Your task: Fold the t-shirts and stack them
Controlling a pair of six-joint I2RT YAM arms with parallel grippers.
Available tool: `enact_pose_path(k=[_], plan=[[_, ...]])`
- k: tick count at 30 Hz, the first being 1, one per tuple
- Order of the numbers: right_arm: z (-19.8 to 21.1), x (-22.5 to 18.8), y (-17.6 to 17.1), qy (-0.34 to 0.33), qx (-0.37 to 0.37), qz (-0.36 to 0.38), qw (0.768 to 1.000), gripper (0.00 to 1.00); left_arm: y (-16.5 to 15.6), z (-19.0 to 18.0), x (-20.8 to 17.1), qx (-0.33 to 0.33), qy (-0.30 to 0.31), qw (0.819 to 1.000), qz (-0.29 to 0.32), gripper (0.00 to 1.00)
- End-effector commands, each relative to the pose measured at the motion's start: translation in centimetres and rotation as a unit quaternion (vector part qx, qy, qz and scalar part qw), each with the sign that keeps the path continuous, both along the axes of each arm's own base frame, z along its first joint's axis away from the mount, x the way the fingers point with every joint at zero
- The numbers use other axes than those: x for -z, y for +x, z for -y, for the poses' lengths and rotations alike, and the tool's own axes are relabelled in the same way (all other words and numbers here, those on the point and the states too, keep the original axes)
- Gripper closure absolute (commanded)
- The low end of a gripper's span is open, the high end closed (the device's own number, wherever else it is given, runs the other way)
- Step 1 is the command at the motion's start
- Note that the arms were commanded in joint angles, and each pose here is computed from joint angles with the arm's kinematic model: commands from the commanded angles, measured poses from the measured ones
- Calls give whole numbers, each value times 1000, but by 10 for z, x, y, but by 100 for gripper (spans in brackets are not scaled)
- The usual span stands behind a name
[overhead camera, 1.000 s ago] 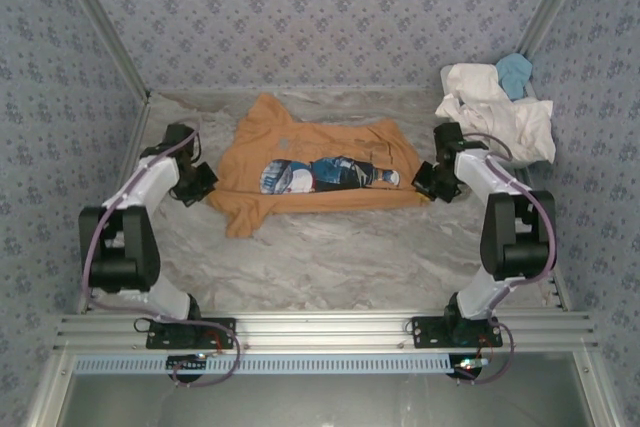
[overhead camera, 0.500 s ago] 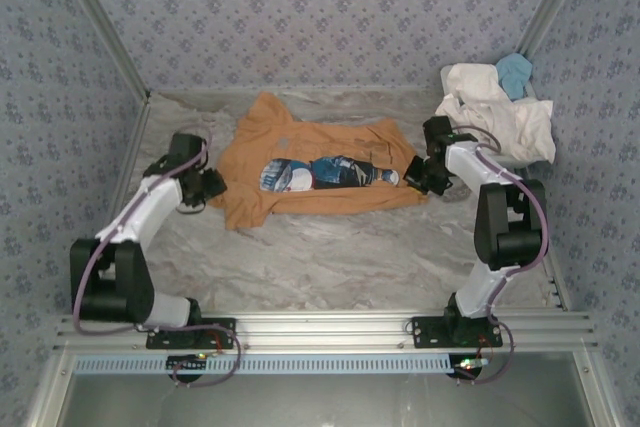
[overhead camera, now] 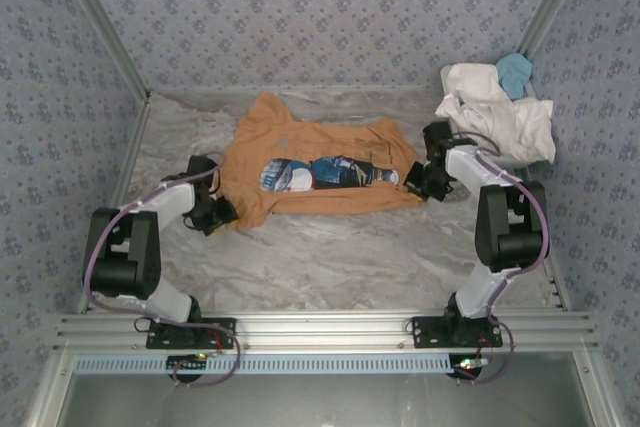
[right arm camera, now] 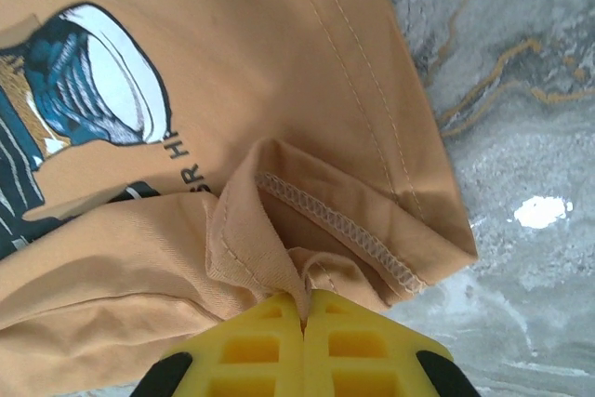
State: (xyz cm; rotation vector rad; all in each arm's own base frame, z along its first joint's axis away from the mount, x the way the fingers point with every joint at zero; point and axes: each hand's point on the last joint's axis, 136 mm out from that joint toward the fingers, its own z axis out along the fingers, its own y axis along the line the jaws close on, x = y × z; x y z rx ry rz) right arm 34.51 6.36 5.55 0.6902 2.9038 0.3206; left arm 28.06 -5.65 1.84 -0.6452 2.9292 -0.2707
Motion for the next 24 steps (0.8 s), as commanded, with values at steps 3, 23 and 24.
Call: enact_pose_path(k=[3, 23, 24], plan=[[-1, -8, -9, 1, 1, 1, 1000, 100, 10, 23, 15, 32, -10, 999, -7, 72], [-31, -174, 42, 41, -53, 257, 964, 100, 56, -23, -224, -145, 32, 943, 297, 100], [-34, -192, 44, 48, -54, 282, 957, 100, 56, -26, -246, -159, 25, 933, 322, 100]])
